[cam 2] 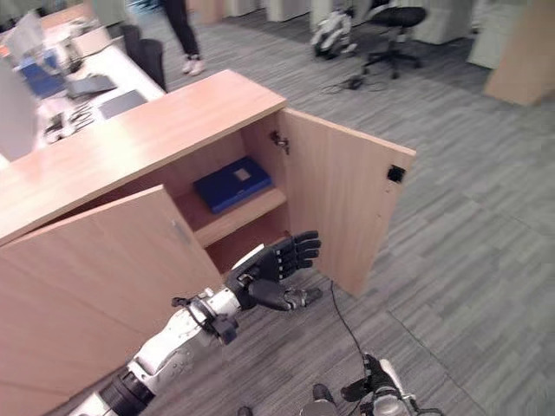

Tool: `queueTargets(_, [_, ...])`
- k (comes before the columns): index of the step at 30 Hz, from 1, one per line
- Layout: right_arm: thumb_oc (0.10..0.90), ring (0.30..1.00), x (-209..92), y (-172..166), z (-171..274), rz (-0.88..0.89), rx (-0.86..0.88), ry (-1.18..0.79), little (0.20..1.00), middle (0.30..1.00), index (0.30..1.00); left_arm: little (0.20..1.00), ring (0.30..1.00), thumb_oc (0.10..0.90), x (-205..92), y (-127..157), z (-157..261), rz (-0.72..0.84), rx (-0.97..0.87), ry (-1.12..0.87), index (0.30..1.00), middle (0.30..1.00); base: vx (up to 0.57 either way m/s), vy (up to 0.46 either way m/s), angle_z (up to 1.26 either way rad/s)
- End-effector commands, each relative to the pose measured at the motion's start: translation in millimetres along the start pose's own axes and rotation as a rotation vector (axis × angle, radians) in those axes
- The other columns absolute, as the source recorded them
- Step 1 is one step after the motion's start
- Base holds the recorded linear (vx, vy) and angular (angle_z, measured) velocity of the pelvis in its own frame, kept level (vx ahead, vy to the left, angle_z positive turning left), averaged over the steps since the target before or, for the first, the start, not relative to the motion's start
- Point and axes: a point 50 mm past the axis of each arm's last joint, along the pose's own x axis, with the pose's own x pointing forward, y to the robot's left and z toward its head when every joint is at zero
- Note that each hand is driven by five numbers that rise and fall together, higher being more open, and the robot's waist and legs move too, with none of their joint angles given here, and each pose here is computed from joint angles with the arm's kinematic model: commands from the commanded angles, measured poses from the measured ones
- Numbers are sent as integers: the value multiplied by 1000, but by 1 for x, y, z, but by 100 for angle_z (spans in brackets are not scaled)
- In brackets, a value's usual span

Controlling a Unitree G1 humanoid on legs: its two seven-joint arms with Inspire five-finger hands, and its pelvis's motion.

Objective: Put the empty folder in the office cabinet

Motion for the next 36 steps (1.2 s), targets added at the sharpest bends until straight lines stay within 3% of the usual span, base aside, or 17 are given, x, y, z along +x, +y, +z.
queueTargets(1, [800, 900, -2, 5, 25, 29, -20, -144, 900, 900, 900, 900, 900, 800, 12, 41, 36, 225, 107, -185, 900, 900, 128, 97, -5])
queueTargets(7, [800, 900, -4, 7, 11, 29, 20, -97, 900, 900, 900, 900, 900, 800, 7, 61, 30, 349, 85, -167, 900, 900, 84, 88, -5])
queueTargets(11, [800, 900, -6, 12, -7, 39, 85, -26, 900, 900, 900, 900, 900, 800, -30, 70, -10, 425, 33, -33, 900, 900, 42, 112, -2])
queueTargets(14, [800, 900, -7, 12, -9, 40, 91, -21, 900, 900, 900, 900, 900, 800, -38, 72, -19, 443, 38, 8, 900, 900, 27, 74, -16])
queueTargets(15, [800, 900, -6, 11, -9, 35, 113, -15, 900, 900, 900, 900, 900, 800, -65, 77, -48, 501, 59, 151, 900, 900, 15, 80, -7])
queueTargets(25, [800, 900, -1, 2, 10, 39, 126, -77, 900, 900, 900, 900, 900, 800, -131, 88, -109, 564, 218, 568, 900, 900, -30, 66, -19])
queueTargets(31, [800, 900, 1, -4, 3, 20, 91, -47, 900, 900, 900, 900, 900, 800, -162, 74, -153, 510, 237, 825, 900, 900, 177, -28, -27])
queueTargets(36, [800, 900, -5, -1, -46, 30, 54, 151, 900, 900, 900, 900, 900, 800, -172, 53, -187, 476, 200, 1013, 900, 900, 251, -114, 13])
